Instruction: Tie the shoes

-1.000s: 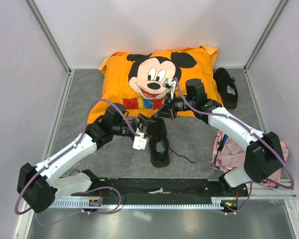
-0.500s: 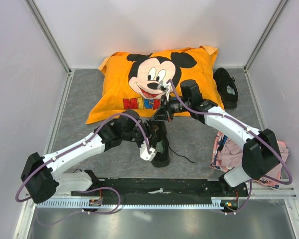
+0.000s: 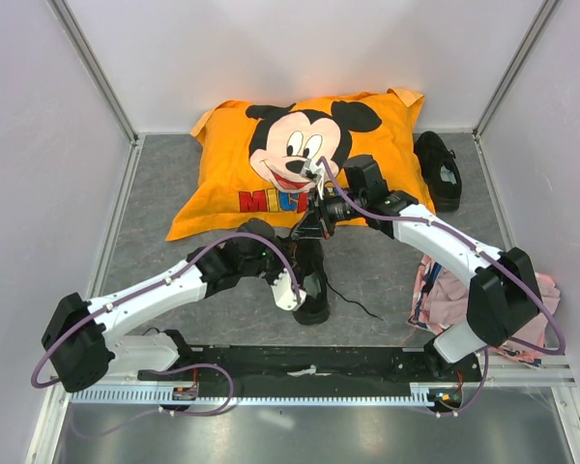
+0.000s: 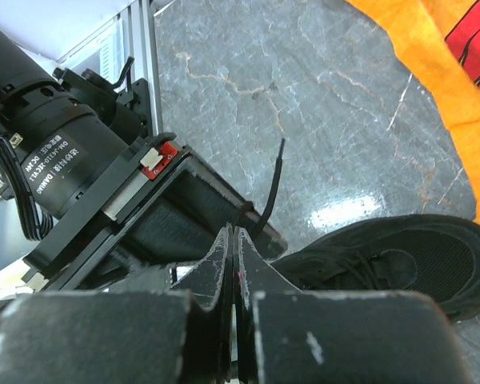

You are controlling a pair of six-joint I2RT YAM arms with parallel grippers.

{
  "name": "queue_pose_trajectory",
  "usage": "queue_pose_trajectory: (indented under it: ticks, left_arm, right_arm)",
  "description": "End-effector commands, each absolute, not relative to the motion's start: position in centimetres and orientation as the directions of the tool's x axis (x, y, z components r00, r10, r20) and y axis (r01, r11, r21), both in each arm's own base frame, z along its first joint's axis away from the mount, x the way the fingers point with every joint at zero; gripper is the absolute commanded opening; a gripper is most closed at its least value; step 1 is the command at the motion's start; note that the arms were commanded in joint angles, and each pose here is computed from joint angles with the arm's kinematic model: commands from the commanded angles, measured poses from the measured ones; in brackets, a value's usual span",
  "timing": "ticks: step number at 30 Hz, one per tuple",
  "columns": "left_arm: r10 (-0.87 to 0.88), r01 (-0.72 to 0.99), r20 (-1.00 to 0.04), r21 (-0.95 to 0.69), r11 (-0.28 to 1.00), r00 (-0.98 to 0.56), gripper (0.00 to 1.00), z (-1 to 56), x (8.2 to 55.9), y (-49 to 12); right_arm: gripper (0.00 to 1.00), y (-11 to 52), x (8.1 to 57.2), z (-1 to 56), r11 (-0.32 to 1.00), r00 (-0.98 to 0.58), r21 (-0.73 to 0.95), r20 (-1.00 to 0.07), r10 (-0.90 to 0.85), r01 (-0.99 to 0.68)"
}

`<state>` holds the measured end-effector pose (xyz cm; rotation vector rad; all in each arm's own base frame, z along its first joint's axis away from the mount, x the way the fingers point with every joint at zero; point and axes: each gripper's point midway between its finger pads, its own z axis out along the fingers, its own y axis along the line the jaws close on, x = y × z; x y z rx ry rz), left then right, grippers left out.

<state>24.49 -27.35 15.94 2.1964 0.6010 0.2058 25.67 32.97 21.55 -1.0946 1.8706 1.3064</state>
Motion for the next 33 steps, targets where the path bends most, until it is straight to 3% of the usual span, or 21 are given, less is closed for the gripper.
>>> queue_pose_trajectory:
  ticks: [1, 3, 5, 6, 9, 10, 14, 20, 33]
  left_arm:
    - [0.507, 0.332, -0.031, 0.791, -0.515, 0.861, 0.2, 16.7, 25.4, -27.8]
    - [0.513, 0.356, -0.064, 0.793, -0.494, 0.856, 0.08, 16.4, 25.3, -28.0]
    - [0.516, 0.365, -0.075, 0.793, -0.488, 0.854, 0.02, 16.0, 25.1, -27.9]
    - [0.518, 0.365, -0.082, 0.803, -0.472, 0.851, 0.01, 16.1, 25.2, -28.1]
    - [0.52, 0.397, -0.131, 0.805, -0.441, 0.844, 0.02, 15.6, 24.7, -28.0]
    - [0.523, 0.411, -0.15, 0.803, -0.43, 0.839, 0.01, 15.5, 24.5, -27.9]
    - [0.535, 0.514, -0.282, 0.782, -0.354, 0.797, 0.02, 15.4, 24.0, -28.3]
    - [0.545, 0.608, -0.399, 0.744, -0.277, 0.737, 0.02, 15.6, 23.9, -28.6]
    - [0.597, 0.745, -0.53, 0.641, -0.182, 0.602, 0.02, 14.7, 24.2, -28.1]
  right_arm:
    - [0.0, 33.5, 25.8, 23.8, 0.143, -0.426, 0.401, -0.862, -0.273, -0.905]
    - [0.04, 33.3, 25.5, 23.9, 0.142, -0.427, 0.403, -0.862, -0.274, -0.904]
    - [0.25, 33.0, 25.5, 23.6, 0.159, -0.443, 0.413, -0.851, -0.281, -0.897]
    - [0.36, 32.6, 25.3, 23.7, 0.168, -0.456, 0.424, -0.843, -0.287, -0.89]
    - [0.55, 30.5, 25.9, 23.7, 0.216, -0.453, 0.404, -0.846, -0.28, -0.889]
    - [0.57, 29.7, 26.1, 23.6, 0.233, -0.46, 0.406, -0.845, -0.272, -0.884]
    - [0.62, 25.3, 26.3, 21.7, 0.323, -0.459, 0.368, -0.843, -0.28, -0.872]
    - [0.62, 23.2, 22.5, 17.3, 0.311, -0.463, 0.365, -0.815, -0.348, -0.877]
    - [0.61, 25.7, 21.9, 14.0, 0.31, -0.551, 0.464, -0.772, -0.316, -0.829]
